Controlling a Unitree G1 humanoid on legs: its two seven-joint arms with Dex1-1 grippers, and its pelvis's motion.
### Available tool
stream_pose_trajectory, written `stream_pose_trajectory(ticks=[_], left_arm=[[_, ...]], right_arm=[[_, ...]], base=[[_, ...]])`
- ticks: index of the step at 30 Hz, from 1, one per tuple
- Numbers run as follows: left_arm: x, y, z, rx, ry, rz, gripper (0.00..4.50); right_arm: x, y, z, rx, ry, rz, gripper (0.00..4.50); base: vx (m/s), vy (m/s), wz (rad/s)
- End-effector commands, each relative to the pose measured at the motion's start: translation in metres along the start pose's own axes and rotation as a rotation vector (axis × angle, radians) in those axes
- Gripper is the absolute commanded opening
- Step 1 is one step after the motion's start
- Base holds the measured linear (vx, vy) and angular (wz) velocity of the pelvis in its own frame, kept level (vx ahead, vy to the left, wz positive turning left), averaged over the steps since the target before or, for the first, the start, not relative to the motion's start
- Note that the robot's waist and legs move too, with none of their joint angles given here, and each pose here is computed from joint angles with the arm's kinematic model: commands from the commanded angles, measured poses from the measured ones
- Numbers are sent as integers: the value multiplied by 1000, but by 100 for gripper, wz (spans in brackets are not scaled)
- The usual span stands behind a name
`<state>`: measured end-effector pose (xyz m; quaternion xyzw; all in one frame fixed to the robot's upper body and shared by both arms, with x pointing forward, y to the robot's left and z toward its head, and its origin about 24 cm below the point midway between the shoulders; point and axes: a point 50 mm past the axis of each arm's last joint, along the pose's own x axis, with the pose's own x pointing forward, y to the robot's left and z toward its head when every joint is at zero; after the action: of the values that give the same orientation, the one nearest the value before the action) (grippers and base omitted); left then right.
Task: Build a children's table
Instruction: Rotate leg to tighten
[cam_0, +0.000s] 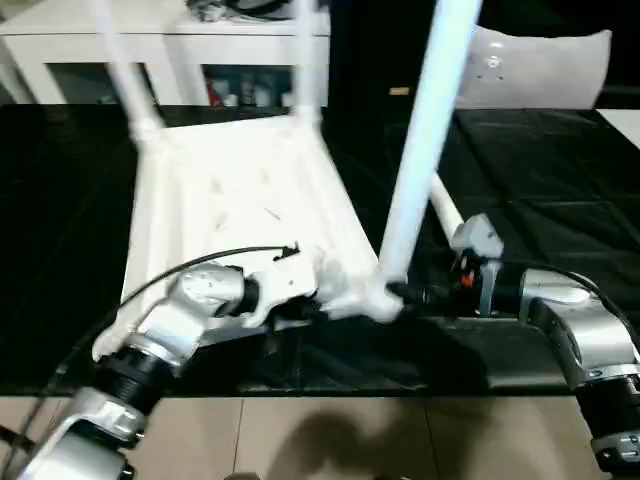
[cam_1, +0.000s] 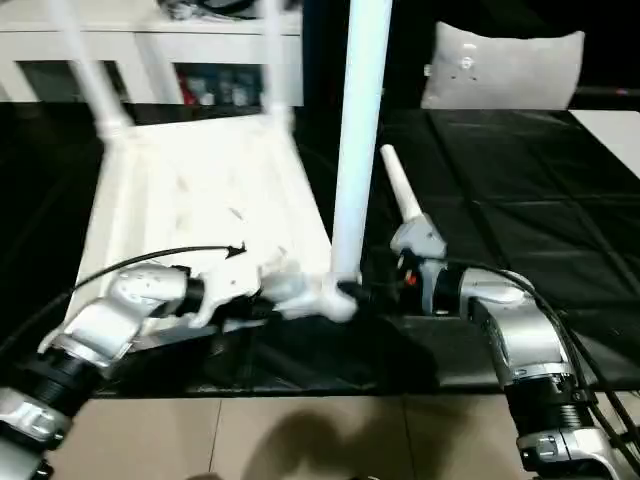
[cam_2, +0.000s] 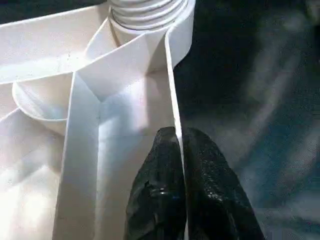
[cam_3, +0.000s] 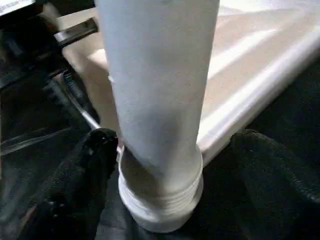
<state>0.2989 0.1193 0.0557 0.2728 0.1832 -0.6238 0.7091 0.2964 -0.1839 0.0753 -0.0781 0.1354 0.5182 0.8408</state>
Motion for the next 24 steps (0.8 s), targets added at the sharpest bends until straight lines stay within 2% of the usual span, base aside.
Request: stream_pose_trajectory(ticks=[1,10,16,24], left_arm=[[6,-11,-5,63,64,-170,0],[0,-15,-6,97,74,-287,0],[2,-14,-6,102,73,-297,0],[4,-16,-6,55,31,-287,0]], right_arm=[[-2,3,3,-24,9,95,344],[3,18,1,-2,18,269,271],[6,24,-2,27,15,315,216],[5,30,-4,81,-6,336,198]], base=[[0,0,0],[0,0,0],[0,0,0],[0,0,0]])
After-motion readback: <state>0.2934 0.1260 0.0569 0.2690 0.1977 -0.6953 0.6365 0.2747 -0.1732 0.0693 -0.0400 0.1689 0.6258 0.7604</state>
